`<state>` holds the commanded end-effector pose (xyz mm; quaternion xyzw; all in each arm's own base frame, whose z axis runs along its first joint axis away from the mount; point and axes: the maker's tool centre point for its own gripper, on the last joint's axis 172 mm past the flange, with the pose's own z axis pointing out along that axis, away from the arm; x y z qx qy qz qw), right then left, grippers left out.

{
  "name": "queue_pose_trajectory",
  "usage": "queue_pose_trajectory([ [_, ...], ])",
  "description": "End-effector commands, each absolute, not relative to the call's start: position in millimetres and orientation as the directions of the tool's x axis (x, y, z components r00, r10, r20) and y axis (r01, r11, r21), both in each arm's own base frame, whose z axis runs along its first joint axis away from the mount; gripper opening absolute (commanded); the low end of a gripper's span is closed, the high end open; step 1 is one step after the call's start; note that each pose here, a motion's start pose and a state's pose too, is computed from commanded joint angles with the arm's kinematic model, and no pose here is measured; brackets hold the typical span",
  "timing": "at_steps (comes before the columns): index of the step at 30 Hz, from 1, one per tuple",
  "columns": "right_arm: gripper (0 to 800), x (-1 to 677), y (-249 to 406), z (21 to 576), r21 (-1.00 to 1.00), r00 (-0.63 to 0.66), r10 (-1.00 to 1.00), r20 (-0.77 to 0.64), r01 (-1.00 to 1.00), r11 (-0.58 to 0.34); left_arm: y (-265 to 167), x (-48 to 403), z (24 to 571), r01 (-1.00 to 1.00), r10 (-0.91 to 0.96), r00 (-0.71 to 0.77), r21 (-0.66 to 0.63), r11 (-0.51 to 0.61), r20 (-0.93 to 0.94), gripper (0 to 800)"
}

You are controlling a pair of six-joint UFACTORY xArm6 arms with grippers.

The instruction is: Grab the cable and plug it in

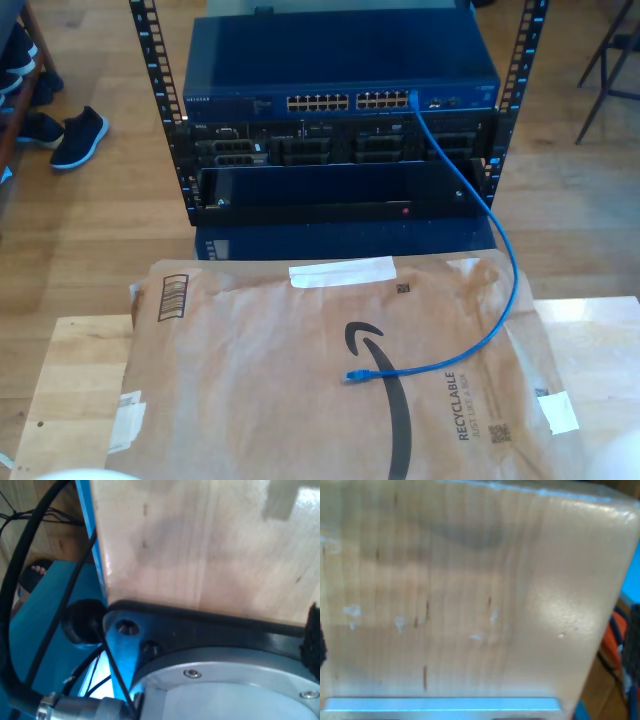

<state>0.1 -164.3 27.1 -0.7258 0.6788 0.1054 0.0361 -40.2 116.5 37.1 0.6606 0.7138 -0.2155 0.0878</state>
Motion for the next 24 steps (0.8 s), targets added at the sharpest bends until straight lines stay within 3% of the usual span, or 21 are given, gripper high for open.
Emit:
queue_pose_trajectory([
  [24,800,1.4,-167.3,27.3,0.090,0.062,-0.980,-0.192,-0.993,-0.080,117.3,-40.2,37.4,0.981,0.906,-0.112,-0.192,0.035,-0.409,800],
])
